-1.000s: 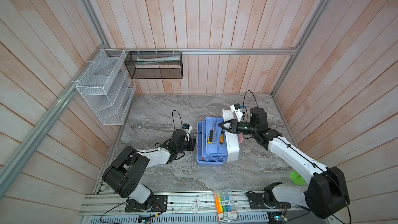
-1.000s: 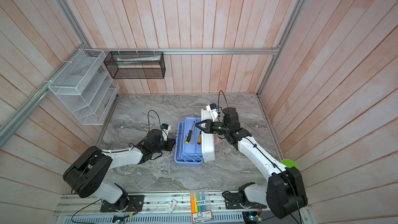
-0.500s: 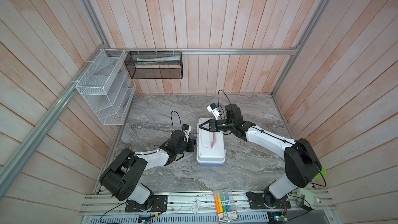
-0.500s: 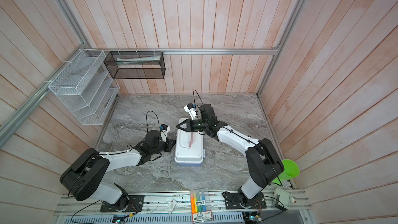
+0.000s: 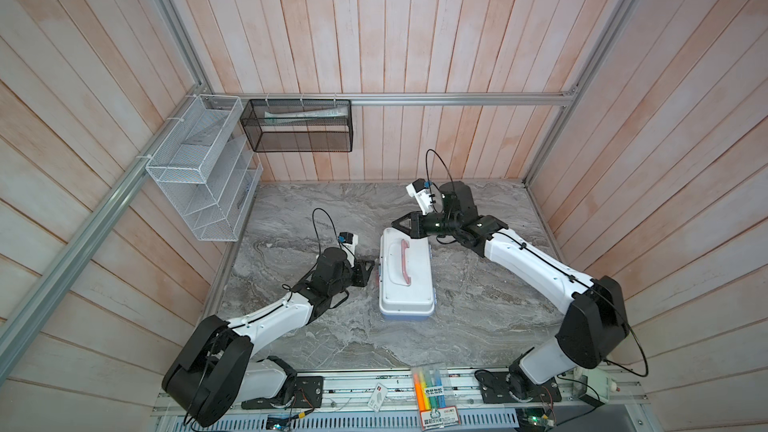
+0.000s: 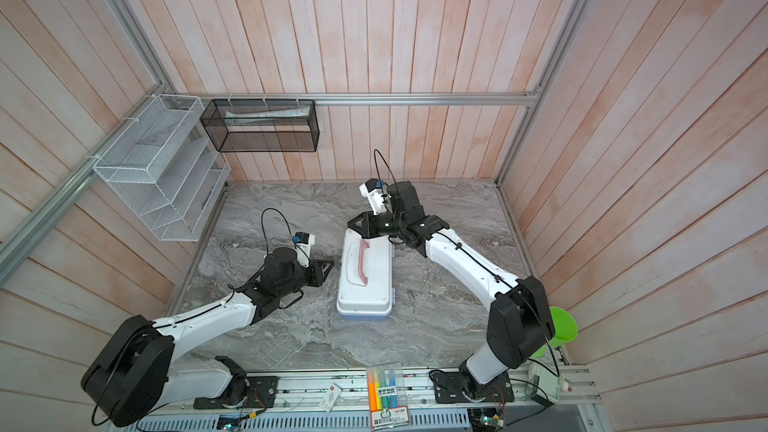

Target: Pack the tool kit

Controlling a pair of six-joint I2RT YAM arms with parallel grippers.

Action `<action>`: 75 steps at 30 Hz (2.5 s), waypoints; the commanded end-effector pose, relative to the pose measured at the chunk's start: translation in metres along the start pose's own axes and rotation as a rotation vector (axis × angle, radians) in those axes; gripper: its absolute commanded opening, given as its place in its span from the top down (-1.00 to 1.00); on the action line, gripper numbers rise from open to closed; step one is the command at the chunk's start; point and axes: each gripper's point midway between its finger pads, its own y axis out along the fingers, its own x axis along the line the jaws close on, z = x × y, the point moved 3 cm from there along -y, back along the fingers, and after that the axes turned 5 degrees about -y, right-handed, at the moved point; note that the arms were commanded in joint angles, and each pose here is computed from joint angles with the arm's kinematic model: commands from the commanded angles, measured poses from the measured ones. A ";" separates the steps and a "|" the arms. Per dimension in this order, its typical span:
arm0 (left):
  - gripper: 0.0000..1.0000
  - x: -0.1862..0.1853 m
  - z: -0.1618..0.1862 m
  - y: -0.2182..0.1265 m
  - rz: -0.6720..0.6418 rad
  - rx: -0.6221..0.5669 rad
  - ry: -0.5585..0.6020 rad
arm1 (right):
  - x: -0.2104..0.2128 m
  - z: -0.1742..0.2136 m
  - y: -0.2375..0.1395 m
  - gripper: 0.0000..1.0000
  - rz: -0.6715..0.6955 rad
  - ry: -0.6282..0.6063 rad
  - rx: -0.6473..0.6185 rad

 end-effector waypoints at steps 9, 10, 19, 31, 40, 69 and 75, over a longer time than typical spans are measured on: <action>0.27 -0.020 0.021 -0.012 0.109 0.078 -0.048 | -0.036 0.066 -0.031 0.87 0.199 0.009 0.051; 0.28 -0.019 0.023 -0.012 0.102 0.084 -0.048 | -0.035 0.067 -0.026 0.90 0.189 0.006 0.062; 0.31 -0.006 0.031 -0.019 0.046 0.075 -0.054 | -0.025 0.066 0.026 1.00 0.101 -0.030 0.143; 0.34 -0.010 0.038 -0.033 0.054 0.061 -0.057 | -0.037 0.083 0.075 1.00 0.286 -0.106 0.381; 0.35 -0.033 0.045 -0.025 0.101 0.090 -0.015 | -0.030 0.045 0.019 0.52 0.269 -0.068 0.093; 0.26 -0.033 0.069 -0.025 -0.081 0.116 0.030 | -0.130 0.071 -0.003 -0.21 0.302 -0.101 0.218; -0.26 0.000 0.063 -0.025 -0.201 0.122 0.071 | -0.136 0.081 0.009 -0.20 0.395 -0.177 0.315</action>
